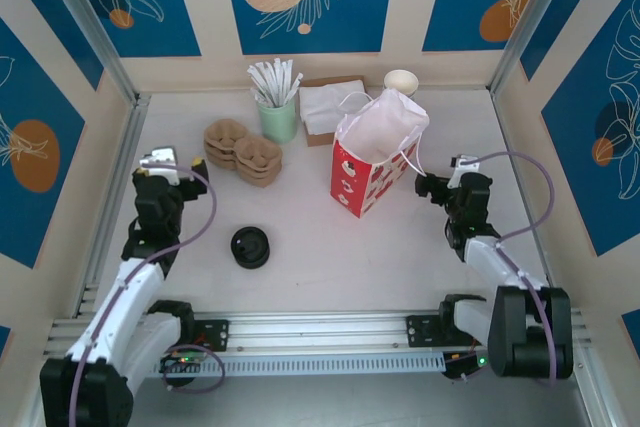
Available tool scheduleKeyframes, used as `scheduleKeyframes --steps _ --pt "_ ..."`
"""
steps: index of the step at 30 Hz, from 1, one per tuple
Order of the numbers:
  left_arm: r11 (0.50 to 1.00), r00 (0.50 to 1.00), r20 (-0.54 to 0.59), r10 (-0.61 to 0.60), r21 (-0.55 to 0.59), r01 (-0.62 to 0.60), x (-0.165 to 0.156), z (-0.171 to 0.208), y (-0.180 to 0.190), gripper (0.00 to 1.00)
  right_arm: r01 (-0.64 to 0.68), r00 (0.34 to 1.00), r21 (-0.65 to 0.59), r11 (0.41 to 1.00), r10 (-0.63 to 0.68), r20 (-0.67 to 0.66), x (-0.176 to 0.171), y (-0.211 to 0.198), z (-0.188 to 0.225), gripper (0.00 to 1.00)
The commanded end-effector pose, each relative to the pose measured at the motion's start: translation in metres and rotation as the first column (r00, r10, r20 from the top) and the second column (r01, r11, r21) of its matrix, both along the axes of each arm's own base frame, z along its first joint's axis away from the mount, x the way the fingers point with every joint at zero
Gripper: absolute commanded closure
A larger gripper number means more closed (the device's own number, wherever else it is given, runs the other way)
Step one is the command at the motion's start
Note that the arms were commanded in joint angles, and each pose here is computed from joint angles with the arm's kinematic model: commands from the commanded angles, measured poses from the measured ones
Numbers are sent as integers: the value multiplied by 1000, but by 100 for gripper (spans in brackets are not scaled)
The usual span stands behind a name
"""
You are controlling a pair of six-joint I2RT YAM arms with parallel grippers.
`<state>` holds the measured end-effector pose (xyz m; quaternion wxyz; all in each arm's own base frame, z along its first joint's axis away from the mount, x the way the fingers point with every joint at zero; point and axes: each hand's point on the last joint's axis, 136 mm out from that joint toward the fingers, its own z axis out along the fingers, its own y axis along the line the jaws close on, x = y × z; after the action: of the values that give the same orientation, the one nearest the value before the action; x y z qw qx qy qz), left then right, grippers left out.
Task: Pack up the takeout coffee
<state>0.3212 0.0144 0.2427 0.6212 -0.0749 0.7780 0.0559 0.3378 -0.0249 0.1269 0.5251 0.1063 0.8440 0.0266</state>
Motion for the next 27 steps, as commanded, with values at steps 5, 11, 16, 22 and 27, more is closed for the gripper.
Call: scheduleKeyframes --steps 5,11,16,22,27 --pt "960 959 -201 202 -155 -235 -37 28 25 1 409 901 103 907 -383 -204 -51 -68 15 1" --pt "960 960 -272 67 -244 -136 -28 53 -1 1 426 899 395 814 -332 -287 -39 -59 76 1" --pt "965 937 -333 -101 -260 11 -25 60 -28 1 235 955 515 824 -98 -279 10 -18 130 3" --pt "951 901 -370 -226 -284 122 -39 54 -47 1 135 945 515 846 46 -324 73 16 167 10" --pt "946 880 -396 -263 -285 154 -46 45 -52 1 102 926 493 864 98 -364 119 33 176 22"
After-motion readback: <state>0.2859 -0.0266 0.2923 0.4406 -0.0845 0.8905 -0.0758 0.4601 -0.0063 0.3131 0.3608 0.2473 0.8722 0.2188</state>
